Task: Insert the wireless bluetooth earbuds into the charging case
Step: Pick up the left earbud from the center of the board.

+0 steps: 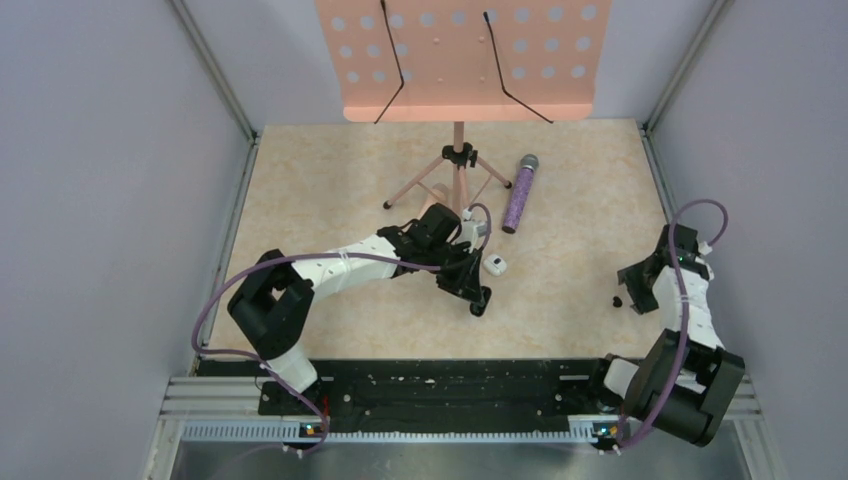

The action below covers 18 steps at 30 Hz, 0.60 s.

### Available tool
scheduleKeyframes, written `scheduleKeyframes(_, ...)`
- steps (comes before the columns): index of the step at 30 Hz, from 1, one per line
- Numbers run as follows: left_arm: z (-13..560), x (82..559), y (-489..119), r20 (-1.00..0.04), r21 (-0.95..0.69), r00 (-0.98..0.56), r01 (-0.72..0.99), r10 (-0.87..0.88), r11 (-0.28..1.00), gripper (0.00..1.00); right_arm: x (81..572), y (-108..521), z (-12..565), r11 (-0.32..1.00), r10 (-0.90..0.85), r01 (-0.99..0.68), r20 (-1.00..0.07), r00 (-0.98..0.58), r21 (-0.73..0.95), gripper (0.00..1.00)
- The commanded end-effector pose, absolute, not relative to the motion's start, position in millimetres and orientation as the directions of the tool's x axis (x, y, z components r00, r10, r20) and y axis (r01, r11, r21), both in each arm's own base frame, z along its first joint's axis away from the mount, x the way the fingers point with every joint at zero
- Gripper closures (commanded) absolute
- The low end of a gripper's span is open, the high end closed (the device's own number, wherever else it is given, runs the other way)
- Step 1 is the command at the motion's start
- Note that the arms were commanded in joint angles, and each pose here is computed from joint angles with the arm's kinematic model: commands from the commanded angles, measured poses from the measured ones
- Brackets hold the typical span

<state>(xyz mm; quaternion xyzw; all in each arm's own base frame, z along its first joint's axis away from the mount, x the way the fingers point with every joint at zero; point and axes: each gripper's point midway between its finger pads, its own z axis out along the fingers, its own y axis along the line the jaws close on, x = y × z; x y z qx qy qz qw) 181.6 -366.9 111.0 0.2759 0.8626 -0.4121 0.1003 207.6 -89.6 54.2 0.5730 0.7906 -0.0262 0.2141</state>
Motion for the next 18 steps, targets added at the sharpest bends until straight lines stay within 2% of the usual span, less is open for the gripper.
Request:
scheduleKeyframes(1, 125.3, 183.8, -373.8, -0.459, -0.646, -0.784, 0.617, 0.418, 0.448, 1.00, 227.6, -99.1, 45.1, 0.367, 0.887, 0.902, -0.378, -0.265, 0.230, 0.49)
scheduleKeyframes(5, 124.8, 182.8, -372.6, -0.459, -0.646, -0.783, 0.619, 0.420, 0.447, 1.00, 227.6, -99.3, 35.9, 0.352, 0.897, 0.912, -0.354, -0.264, 0.212, 0.58)
scheduleKeyframes(18, 122.0, 178.4, -370.8, -0.461, -0.651, -0.775, 0.626, 0.433, 0.428, 1.00, 213.1, -89.7, 4.5, 0.344, 0.911, 0.923, -0.301, -0.282, 0.176, 0.68)
